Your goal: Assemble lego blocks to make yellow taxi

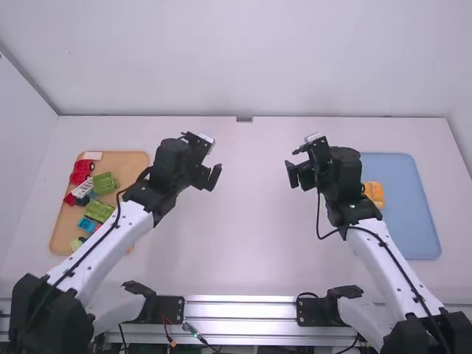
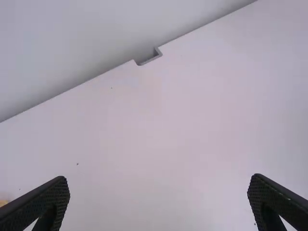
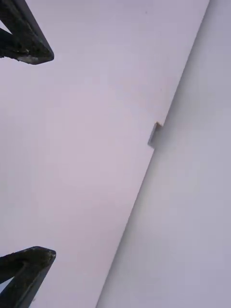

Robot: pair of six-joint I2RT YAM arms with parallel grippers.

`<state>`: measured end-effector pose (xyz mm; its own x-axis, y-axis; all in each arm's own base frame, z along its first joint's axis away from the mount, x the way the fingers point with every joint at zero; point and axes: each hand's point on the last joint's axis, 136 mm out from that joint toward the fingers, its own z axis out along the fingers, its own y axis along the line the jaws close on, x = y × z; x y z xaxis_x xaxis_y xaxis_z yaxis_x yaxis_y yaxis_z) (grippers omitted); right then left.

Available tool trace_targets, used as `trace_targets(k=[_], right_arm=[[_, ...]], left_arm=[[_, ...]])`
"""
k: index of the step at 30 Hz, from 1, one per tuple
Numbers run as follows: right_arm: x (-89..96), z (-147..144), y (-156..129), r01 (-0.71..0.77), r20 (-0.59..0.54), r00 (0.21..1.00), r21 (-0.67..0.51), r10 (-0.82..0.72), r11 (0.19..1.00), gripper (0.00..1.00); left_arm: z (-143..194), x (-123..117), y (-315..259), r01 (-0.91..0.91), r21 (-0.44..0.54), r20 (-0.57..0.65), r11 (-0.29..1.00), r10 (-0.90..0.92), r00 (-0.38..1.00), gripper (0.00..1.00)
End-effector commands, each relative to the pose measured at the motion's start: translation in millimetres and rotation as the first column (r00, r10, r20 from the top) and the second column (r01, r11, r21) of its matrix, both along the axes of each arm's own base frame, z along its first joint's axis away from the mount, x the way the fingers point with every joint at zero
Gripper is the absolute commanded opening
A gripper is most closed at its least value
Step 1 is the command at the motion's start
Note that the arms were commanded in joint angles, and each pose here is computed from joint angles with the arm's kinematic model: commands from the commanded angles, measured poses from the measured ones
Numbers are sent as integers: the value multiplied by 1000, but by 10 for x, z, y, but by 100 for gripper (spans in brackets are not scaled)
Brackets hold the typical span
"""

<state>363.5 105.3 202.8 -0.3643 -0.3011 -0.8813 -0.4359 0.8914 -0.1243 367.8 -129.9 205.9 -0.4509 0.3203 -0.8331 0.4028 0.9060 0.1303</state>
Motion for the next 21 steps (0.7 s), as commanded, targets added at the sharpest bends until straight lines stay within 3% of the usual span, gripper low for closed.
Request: trace_targets(k=[1, 9, 19, 21], right_arm=[[-37, 64, 125, -27, 24, 999, -5, 27, 1000, 99], [-157, -122, -387, 180, -22, 983, 15, -180, 984, 90], [-465, -385, -1026, 428, -68, 904, 114, -423, 897, 73], [-522, -434, -1026, 428, -68, 904, 114, -423, 897, 70]], left_arm=[[37, -95, 152, -77, -16, 25, 997, 78, 997, 99], [124, -159, 406, -152, -168, 66, 974, 165, 984, 90], [-77, -403, 1040, -311, -179, 87, 933, 330, 940, 73], [-124, -453, 1135, -337, -179, 87, 924, 356, 930, 70]])
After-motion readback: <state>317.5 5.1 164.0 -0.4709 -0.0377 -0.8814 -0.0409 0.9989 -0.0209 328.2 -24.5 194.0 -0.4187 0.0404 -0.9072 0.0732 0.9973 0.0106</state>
